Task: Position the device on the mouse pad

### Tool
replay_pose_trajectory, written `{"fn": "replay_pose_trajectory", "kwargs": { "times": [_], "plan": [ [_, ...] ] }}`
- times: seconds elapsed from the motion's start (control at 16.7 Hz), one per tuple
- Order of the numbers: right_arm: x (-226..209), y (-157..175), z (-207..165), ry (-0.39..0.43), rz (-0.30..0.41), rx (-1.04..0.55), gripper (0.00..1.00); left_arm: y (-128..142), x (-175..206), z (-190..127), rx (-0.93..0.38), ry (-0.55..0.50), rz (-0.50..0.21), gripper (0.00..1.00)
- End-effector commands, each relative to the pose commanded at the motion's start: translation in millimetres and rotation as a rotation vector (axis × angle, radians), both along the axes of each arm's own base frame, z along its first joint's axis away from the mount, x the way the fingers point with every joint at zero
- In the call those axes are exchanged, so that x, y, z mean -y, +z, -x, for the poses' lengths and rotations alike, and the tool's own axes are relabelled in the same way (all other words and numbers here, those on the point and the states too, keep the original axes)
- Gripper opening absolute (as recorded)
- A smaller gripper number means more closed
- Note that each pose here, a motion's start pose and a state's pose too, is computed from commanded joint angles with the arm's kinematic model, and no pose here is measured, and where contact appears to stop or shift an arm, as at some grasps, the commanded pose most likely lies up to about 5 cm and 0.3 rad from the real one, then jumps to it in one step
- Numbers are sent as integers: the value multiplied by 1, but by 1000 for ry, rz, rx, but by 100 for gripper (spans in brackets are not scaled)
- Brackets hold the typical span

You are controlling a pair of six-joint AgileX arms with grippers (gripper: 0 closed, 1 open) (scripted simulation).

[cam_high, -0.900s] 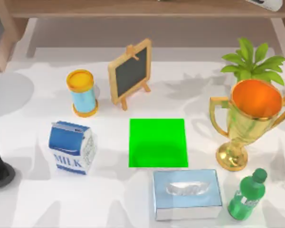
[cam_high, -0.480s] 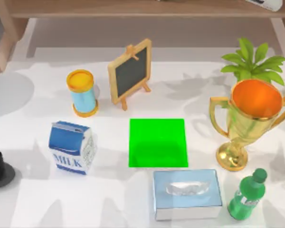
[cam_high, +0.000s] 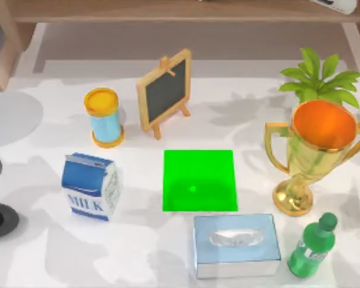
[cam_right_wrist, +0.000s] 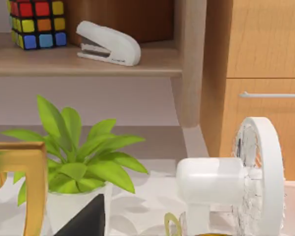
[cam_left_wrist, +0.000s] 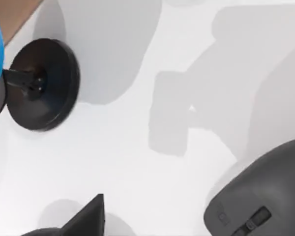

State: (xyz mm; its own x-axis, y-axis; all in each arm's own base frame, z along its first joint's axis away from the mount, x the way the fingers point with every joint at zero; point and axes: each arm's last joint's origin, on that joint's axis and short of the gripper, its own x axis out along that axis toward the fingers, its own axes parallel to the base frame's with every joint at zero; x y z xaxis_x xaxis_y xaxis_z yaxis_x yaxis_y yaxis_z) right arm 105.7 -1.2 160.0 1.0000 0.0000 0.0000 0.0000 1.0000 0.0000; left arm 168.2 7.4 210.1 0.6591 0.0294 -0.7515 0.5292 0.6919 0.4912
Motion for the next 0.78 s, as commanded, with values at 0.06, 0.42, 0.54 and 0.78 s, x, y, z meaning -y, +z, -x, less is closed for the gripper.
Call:
{"fn": "replay_pose_trajectory", "kwargs": {
  "times": [0.06, 0.42, 0.54, 0.78],
  "plan": [
    [0, 0, 0, 0, 0, 0, 100, 0, -1, -11, -98, -65, -51, 100],
    [0, 0, 0, 0, 0, 0, 100, -8, -12, -71, -539, -453, -203, 100],
    [0, 0, 0, 0, 0, 0, 100, -13, -15, -87, -628, -560, -217, 100],
    [0, 0, 0, 0, 0, 0, 100, -18, -18, -103, -704, -668, -225, 100]
  ]
}}
